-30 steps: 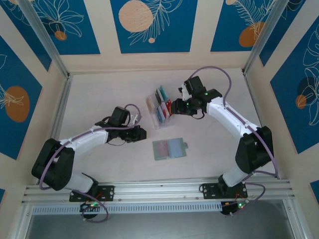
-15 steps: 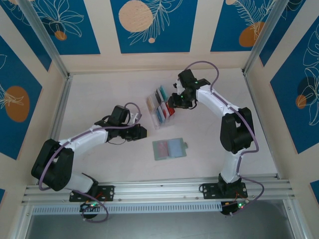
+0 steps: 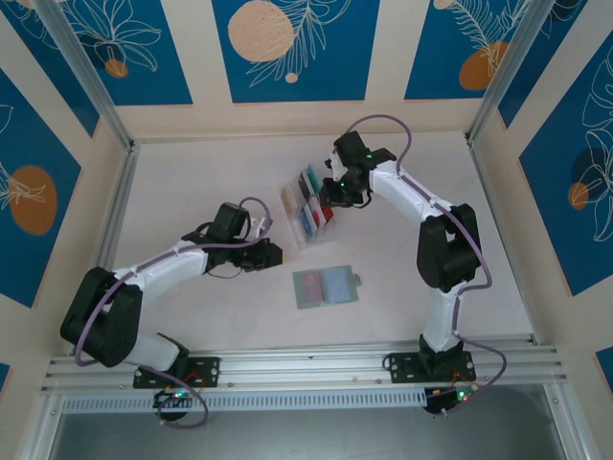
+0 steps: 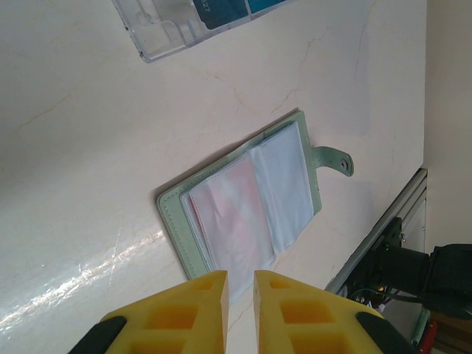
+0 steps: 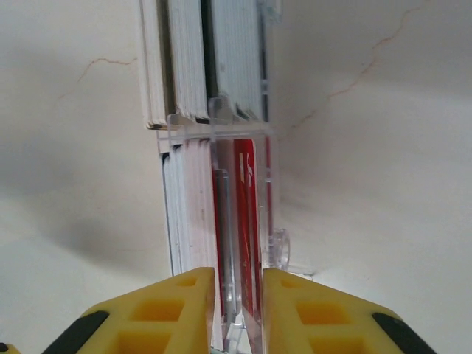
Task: Put the credit cards into the card holder
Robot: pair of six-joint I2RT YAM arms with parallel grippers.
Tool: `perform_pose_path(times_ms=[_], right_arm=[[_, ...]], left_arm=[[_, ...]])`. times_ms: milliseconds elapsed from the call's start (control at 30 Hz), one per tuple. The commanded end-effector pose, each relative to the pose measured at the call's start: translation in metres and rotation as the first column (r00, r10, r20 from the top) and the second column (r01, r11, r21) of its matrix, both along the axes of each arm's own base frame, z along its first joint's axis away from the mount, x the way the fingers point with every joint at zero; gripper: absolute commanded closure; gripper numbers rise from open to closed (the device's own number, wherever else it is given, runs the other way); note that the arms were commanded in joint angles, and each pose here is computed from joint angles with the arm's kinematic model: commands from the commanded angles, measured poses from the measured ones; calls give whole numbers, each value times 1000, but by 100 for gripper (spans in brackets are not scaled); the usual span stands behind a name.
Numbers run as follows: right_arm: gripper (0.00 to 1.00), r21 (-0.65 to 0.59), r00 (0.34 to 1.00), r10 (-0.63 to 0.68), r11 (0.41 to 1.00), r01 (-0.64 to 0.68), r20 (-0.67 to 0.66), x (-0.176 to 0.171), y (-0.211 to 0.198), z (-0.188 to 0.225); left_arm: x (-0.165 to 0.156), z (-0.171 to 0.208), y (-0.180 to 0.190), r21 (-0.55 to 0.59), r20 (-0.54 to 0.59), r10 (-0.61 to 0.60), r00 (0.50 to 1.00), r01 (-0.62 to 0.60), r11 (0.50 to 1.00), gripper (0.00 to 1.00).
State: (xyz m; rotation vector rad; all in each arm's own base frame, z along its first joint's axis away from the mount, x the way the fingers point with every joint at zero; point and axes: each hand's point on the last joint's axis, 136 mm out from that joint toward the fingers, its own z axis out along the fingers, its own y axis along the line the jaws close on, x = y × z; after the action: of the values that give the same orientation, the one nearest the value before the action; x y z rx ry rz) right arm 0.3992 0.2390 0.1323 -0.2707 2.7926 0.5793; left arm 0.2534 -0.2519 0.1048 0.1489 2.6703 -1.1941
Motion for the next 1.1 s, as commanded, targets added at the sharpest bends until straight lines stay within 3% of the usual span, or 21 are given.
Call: perform_pose_path(times_ms=[0,433,1067], right_arm=[[78,-16,1000,25,1000,-25,10,-1,5,6],[78,-49,999,40,998,-41,-19,1,10,-7],[95,-57,999,37,998,-35,36,5,8,20]], left_arm=[[2,-6,2,-1,-6,5,1000,-5,1000,84],[1,-6,2,-3,-7,4,1000,-4,1000,84],[-3,-14,3,2,-23,1,1000,-1,1000,84]])
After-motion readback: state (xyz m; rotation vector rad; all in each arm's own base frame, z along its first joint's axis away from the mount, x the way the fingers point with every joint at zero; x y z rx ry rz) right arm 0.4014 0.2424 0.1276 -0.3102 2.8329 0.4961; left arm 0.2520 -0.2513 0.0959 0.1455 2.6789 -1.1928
